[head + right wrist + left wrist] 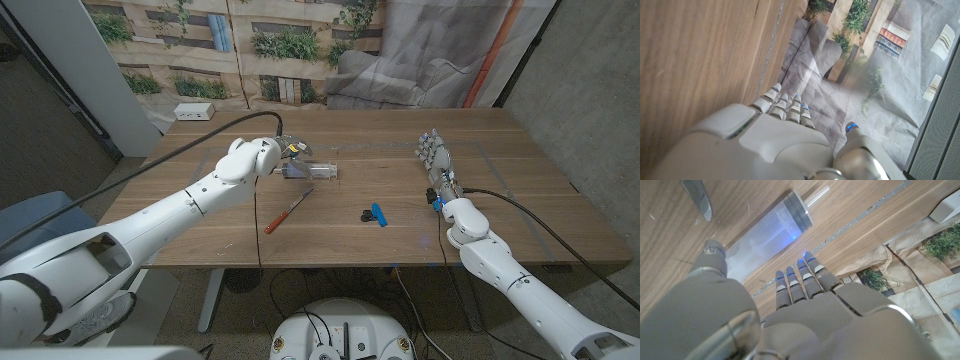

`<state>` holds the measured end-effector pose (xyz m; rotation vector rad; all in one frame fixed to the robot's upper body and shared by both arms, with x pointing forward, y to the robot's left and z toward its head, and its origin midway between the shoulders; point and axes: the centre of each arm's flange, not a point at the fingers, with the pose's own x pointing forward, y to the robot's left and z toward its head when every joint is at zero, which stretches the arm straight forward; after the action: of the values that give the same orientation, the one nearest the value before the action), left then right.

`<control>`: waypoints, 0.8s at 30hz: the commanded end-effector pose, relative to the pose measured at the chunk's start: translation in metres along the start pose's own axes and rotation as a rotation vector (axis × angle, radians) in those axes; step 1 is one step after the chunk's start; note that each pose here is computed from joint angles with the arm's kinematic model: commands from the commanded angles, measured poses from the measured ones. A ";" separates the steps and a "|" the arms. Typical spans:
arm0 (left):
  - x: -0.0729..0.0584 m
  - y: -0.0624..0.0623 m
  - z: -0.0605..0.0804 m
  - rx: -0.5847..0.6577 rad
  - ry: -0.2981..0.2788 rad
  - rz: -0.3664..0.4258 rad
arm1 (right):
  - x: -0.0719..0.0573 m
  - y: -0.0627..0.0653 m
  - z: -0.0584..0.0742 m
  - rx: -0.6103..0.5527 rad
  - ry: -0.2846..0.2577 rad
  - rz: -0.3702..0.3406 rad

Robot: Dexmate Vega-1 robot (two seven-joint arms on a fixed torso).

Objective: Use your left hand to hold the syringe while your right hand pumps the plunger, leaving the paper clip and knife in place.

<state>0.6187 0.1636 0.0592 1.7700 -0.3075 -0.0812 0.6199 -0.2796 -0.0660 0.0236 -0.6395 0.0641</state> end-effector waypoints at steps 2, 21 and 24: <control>-0.016 0.008 -0.019 -0.265 -0.059 0.009 | -0.002 0.000 0.000 0.005 0.028 0.000; -0.034 -0.014 -0.049 -0.606 -0.037 0.234 | 0.003 0.008 0.005 -0.052 0.010 0.027; -0.037 -0.018 -0.052 -0.650 -0.039 0.294 | 0.004 0.005 0.005 -0.049 0.015 0.038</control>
<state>0.6028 0.2040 0.0606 1.2748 -0.4230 -0.1001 0.6175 -0.2730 -0.0626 -0.0123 -0.6152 0.0738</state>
